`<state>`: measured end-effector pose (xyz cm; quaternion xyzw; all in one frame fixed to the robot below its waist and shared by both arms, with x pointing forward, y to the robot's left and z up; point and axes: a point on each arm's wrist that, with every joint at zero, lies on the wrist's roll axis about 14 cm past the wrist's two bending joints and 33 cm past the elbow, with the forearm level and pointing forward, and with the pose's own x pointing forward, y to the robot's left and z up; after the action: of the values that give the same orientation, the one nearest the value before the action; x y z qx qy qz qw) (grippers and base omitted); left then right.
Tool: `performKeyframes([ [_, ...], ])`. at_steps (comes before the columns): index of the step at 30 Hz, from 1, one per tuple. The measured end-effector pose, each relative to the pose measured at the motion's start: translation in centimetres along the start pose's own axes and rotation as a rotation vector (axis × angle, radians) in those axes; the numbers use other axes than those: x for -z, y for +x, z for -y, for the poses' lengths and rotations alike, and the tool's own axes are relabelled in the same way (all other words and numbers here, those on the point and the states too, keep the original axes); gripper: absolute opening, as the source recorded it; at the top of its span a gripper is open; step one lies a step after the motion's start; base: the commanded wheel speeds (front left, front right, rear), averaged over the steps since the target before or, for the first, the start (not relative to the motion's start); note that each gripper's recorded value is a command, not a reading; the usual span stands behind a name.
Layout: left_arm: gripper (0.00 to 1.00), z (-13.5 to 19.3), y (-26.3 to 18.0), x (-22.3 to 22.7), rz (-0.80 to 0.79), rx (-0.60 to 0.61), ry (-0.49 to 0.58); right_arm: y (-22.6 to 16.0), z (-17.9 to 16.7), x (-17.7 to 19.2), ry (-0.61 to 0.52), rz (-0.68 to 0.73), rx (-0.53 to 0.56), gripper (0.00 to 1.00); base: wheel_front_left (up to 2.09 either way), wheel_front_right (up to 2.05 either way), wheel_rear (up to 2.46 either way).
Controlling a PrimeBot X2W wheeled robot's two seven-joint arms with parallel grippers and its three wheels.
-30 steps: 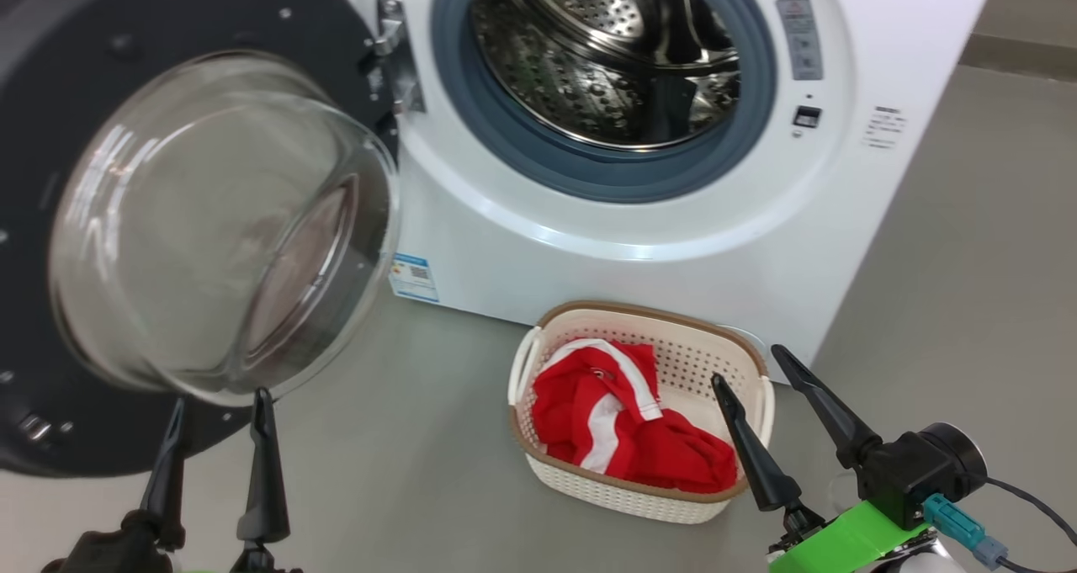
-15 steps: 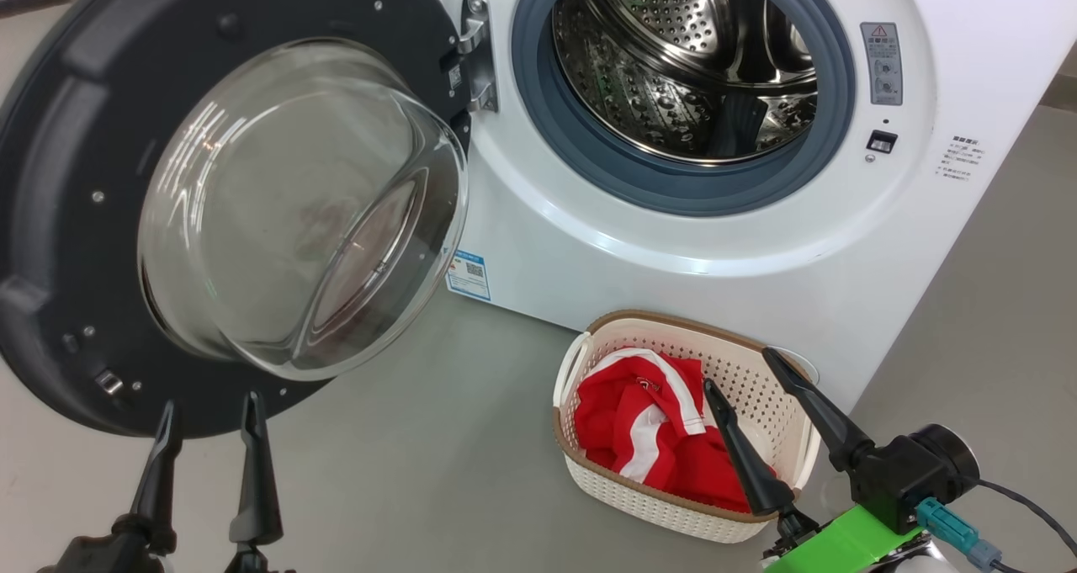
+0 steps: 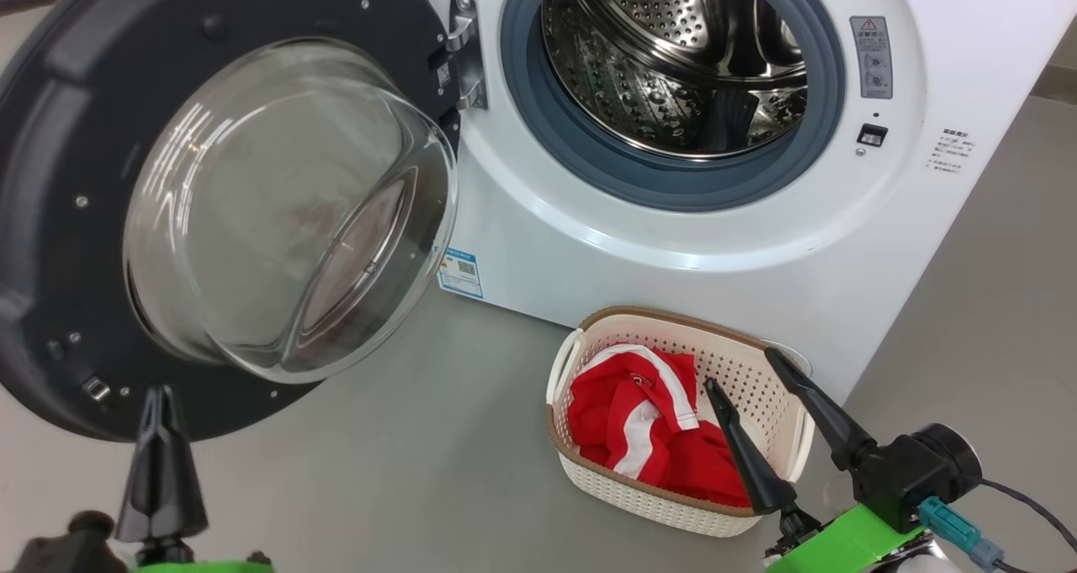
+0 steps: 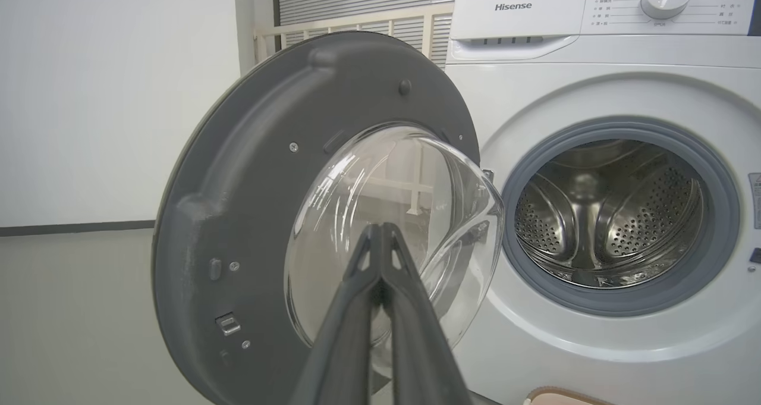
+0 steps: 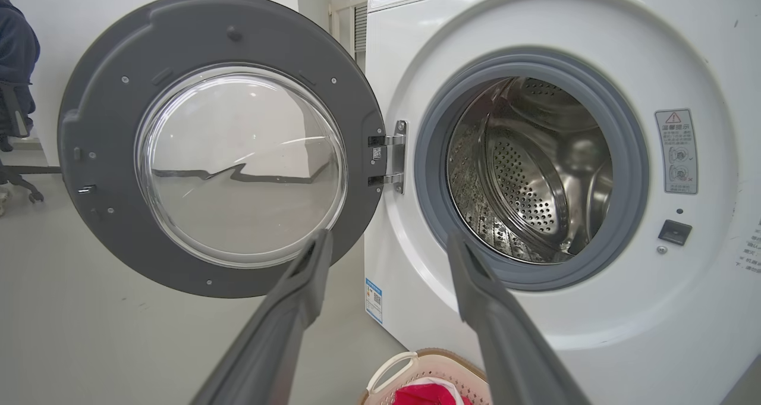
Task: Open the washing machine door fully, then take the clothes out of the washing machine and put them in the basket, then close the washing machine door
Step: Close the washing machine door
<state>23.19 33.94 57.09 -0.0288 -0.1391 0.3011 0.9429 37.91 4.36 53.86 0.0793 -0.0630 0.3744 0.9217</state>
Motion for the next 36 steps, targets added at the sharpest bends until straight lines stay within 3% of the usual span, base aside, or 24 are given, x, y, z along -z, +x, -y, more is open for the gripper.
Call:
performKeyframes([
  [21,0.00,-5.4,9.0,-10.1,0.343,-0.235,0.066,-1.5,3.5,1.1,-0.008,-0.029,0.096,1.00,0.00,0.00,0.00],
  [26,0.00,-7.7,10.9,-11.3,0.379,-0.312,-0.097,-1.7,4.0,1.5,-0.008,-0.041,0.106,1.00,0.00,0.00,0.00],
  [36,0.00,-11.1,14.0,-6.0,0.192,-0.378,-0.471,-1.9,4.1,1.4,-0.015,-0.044,0.113,1.00,0.00,0.00,0.00],
])
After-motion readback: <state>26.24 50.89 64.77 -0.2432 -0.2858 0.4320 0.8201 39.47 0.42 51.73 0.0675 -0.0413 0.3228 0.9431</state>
